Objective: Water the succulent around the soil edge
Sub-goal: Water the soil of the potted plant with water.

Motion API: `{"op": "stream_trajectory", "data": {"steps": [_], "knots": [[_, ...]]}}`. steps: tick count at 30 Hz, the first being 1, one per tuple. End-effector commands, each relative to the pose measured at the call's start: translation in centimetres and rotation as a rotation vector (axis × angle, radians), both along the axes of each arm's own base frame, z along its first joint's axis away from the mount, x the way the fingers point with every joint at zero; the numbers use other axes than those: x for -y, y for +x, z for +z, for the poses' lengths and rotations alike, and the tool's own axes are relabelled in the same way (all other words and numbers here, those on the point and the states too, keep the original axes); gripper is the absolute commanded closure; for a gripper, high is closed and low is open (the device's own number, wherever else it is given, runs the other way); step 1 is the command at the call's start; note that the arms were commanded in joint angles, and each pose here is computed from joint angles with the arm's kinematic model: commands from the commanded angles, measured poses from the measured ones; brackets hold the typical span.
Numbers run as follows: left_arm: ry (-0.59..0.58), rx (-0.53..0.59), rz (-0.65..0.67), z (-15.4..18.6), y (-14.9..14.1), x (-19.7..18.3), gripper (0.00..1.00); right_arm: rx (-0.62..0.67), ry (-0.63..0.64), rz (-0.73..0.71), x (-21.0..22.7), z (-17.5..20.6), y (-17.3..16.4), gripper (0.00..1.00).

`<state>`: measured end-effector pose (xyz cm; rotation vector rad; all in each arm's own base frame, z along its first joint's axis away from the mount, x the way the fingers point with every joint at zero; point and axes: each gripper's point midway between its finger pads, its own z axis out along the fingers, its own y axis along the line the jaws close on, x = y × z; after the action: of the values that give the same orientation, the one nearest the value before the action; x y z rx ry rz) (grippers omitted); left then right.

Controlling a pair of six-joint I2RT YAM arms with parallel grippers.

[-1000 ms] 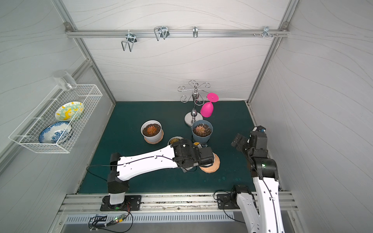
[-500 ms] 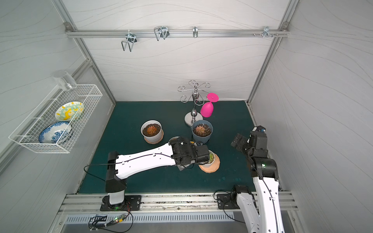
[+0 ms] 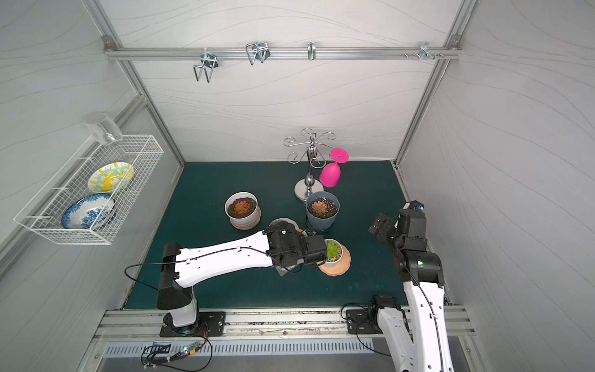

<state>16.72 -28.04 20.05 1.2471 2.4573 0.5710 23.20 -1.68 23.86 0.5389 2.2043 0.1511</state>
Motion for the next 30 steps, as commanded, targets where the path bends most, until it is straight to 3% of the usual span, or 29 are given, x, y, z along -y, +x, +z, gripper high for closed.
{"op": "stream_trajectory", "data": {"steps": [1,30], "knots": [[-0.073,0.012,0.001,1.0,-0.4,0.4,1.00,0.017,-0.003,0.004,0.0,0.6,0.1,0.01],[-0.030,-0.004,-0.059,0.6,-3.7,1.3,1.00,0.020,-0.003,-0.001,0.1,0.7,-0.1,0.01]]}}
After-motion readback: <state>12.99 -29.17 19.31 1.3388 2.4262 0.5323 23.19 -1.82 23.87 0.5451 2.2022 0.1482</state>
